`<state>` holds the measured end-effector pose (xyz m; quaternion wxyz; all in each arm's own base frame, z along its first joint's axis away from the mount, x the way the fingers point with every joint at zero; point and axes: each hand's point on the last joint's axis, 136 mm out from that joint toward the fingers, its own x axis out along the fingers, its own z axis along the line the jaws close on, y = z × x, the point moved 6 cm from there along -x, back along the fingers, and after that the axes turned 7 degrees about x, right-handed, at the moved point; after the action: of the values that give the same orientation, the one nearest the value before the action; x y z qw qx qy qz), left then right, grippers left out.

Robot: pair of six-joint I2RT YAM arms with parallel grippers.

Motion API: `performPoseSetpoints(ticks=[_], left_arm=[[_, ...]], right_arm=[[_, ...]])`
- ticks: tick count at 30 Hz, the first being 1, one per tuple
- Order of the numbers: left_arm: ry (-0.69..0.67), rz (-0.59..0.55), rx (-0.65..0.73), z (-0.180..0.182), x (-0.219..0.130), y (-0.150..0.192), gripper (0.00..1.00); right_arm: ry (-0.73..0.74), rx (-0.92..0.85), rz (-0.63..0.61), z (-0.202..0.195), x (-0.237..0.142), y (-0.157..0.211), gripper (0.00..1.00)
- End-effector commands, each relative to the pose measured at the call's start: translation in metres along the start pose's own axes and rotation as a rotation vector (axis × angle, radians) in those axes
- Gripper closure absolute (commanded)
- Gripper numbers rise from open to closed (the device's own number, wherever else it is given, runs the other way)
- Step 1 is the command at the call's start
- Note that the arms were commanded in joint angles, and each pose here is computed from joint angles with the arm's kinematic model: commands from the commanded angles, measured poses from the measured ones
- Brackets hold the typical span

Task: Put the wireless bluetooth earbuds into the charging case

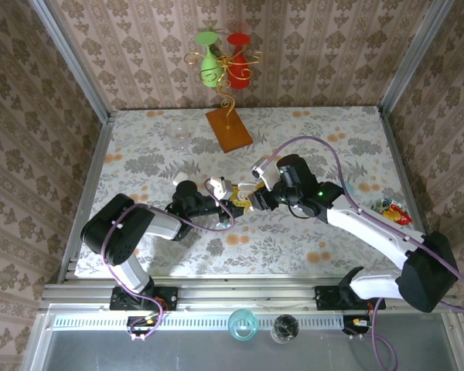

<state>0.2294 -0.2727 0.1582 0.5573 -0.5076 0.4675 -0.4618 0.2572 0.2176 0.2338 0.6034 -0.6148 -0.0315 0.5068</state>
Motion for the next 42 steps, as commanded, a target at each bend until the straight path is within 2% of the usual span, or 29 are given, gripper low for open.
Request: performPoseSetpoints(ticks=[1, 4, 9, 19, 29, 31, 35, 38, 40, 42], left_arm=[[-0.004, -0.032, 0.033, 0.000, 0.000, -0.007, 0.59], [0.000, -0.029, 0.052, -0.001, 0.000, -0.006, 0.59], [0.039, -0.040, 0.100, -0.007, 0.001, -0.008, 0.58], [0.018, -0.051, 0.110, -0.009, -0.001, -0.012, 0.58], [-0.022, -0.061, 0.109, -0.003, -0.001, -0.018, 0.58], [-0.034, -0.068, 0.110, 0.000, -0.001, -0.021, 0.58], [-0.052, -0.088, 0.120, 0.005, 0.000, -0.029, 0.57], [-0.065, -0.106, 0.131, 0.007, 0.001, -0.038, 0.57], [-0.068, -0.116, 0.142, 0.009, 0.001, -0.042, 0.57], [-0.073, -0.124, 0.155, 0.010, 0.001, -0.046, 0.57]], right_arm=[[-0.048, 0.080, -0.108, 0.000, -0.016, -0.013, 0.53], [-0.056, 0.198, -0.156, -0.007, -0.021, -0.023, 0.48], [0.014, 0.328, -0.120, -0.025, -0.015, -0.035, 0.43], [0.032, 0.217, 0.053, -0.040, 0.019, -0.026, 0.37], [-0.017, 0.158, 0.076, -0.033, 0.013, -0.015, 0.32], [-0.022, 0.156, 0.047, -0.029, 0.003, -0.018, 0.31], [-0.041, 0.308, -0.004, -0.029, -0.011, -0.027, 0.31], [-0.149, 0.460, -0.057, -0.029, -0.019, -0.035, 0.31], [-0.201, 0.512, -0.078, -0.028, -0.023, -0.035, 0.30], [-0.188, 0.532, -0.083, -0.030, -0.025, -0.034, 0.30]])
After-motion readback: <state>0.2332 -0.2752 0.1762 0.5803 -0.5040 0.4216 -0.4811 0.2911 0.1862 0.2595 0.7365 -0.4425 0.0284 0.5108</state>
